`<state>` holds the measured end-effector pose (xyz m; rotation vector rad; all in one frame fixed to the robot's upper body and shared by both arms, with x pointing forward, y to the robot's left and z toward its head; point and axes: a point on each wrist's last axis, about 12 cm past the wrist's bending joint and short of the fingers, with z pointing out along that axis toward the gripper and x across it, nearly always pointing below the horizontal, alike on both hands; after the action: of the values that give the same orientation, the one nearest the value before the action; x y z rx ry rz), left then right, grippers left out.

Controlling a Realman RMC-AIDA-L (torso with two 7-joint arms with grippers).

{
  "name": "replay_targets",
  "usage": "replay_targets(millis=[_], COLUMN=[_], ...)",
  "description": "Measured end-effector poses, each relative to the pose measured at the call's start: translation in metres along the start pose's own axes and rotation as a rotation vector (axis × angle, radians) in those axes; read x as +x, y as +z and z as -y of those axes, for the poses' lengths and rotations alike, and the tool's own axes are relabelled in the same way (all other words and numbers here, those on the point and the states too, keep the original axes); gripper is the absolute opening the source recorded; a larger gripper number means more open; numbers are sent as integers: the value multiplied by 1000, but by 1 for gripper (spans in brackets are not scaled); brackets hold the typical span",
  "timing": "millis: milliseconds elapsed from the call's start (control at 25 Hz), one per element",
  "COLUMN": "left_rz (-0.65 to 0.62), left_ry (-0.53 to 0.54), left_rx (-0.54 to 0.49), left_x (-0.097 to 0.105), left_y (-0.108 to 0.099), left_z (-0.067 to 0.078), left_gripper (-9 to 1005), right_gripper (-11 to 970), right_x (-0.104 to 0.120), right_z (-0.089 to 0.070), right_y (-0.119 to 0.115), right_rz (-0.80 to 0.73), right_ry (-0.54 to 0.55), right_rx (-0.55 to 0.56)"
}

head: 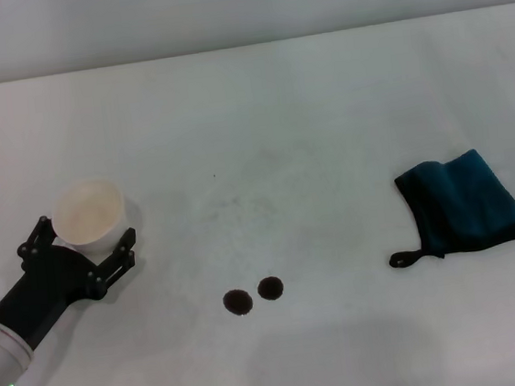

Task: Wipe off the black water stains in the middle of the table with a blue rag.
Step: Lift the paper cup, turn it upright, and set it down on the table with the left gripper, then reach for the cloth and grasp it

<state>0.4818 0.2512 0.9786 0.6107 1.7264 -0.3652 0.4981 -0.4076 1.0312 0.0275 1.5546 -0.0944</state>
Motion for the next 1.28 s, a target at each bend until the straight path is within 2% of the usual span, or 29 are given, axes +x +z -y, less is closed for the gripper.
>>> replay_targets(millis=[280,760,960,1120,1280], left_rz=[-6,62,120,142,159], left_ry=[-31,-61,-101,-124,-132], left_rx=[-12,-105,-184,-253,-312], left_x=[7,17,19,22,23], left_y=[-9,-44,-64,-78,-87], left_z=[6,12,12,10,5], left_gripper=[888,888,889,888,887], right_gripper=[858,857,858,858,858], right_x=[0,0,0,-4,-10], right_z=[0,0,0,6,15], right_y=[0,0,0,3,12], right_rz=[2,-1,-5,3,-53], right_ry=[-3,-6,12,155,370], right_rx=[0,1,1,0,-25])
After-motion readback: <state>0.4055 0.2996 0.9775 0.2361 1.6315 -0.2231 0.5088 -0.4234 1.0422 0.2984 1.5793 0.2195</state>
